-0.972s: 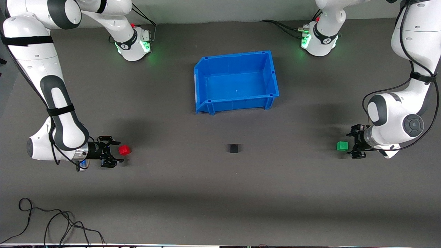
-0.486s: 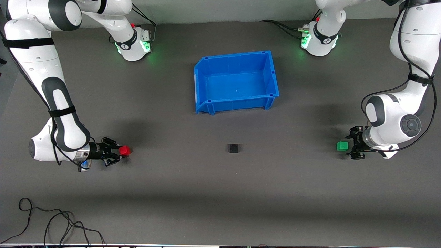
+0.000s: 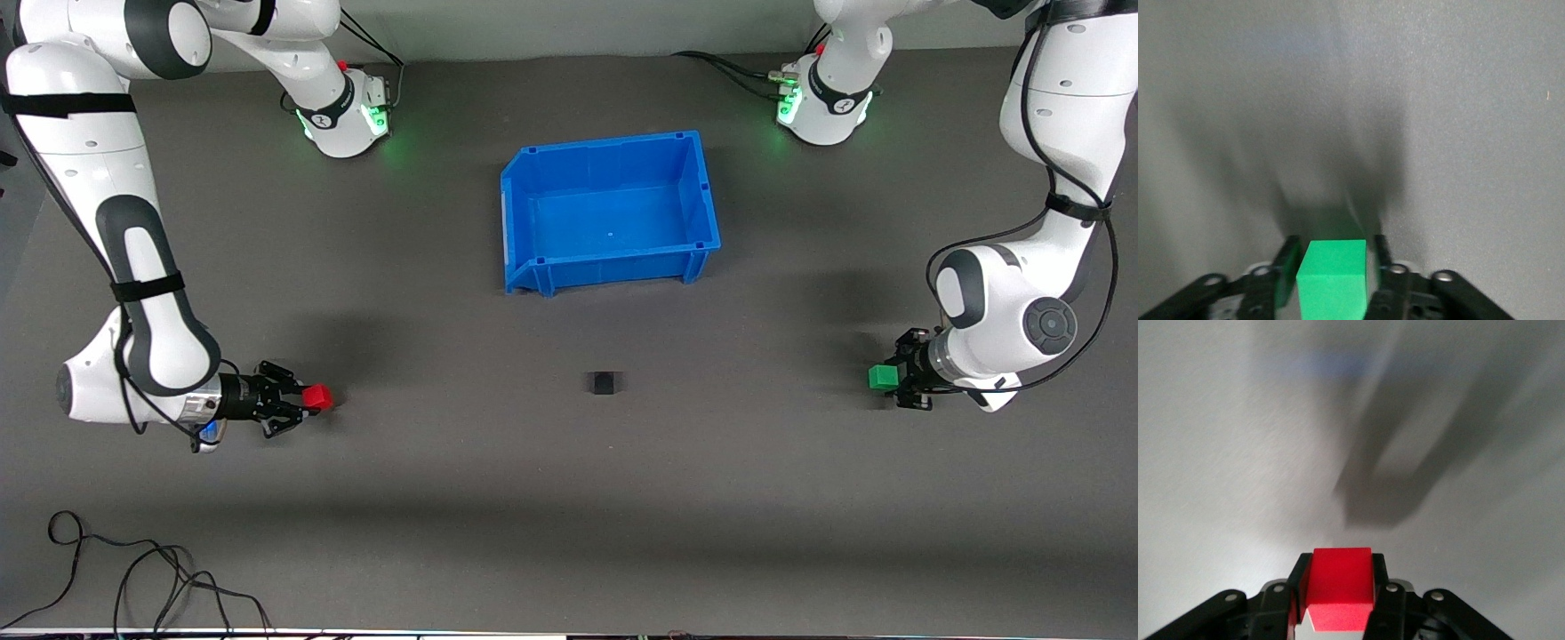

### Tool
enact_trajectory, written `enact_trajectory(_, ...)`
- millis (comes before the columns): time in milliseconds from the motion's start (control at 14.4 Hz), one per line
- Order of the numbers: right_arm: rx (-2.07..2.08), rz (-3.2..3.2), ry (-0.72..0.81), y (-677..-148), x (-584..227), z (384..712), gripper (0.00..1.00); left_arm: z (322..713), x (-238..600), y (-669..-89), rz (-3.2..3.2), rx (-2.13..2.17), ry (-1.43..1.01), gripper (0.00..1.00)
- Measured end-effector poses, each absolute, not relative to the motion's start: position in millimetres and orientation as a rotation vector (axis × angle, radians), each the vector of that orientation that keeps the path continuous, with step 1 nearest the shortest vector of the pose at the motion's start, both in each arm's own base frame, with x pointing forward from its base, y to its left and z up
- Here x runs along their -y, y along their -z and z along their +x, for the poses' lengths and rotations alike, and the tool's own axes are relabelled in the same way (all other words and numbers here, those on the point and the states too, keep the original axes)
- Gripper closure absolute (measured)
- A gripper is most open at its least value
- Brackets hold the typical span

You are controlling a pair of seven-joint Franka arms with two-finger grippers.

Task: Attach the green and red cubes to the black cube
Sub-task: 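Carry the red cube while the left gripper carries the green cube toward the black cube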

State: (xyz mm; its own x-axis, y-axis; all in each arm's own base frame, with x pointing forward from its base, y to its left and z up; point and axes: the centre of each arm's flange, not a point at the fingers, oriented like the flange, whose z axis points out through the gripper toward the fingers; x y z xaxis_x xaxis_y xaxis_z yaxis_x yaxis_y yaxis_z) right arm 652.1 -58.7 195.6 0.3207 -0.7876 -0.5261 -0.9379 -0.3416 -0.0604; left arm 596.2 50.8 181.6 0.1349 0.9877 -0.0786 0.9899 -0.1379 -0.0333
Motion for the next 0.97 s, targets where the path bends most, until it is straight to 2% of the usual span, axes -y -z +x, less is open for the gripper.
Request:
enact_trajectory(69, -1.542, -2.227, -0.595, -204.4, 57.0, 657.0, 0.6, 596.3, -50.8, -181.6, 2.347, -2.045, 0.126, 0.63)
enact_trajectory(347, -1.583, -2.195, -0.604, -219.5, 43.7, 667.7, 0.6, 602.1, -51.3, -190.8, 2.336, -2.041, 0.1, 0.63)
enact_trajectory(556, -1.6, -2.182, -0.622, -221.4, 21.9, 670.4, 0.6, 618.8, -34.9, -225.6, 2.354, -2.034, 0.149, 0.63)
enact_trajectory(764, -1.623, -2.14, -0.61, -223.6, -19.3, 676.5, 0.6, 641.0, 15.2, -258.8, 2.284, -2.099, 0.145, 0.63)
enact_trajectory(972, -1.681, -2.087, -0.558, -223.9, -91.3, 681.7, 0.6, 644.9, 85.5, -256.7, 2.238, -2.155, 0.151, 0.63)
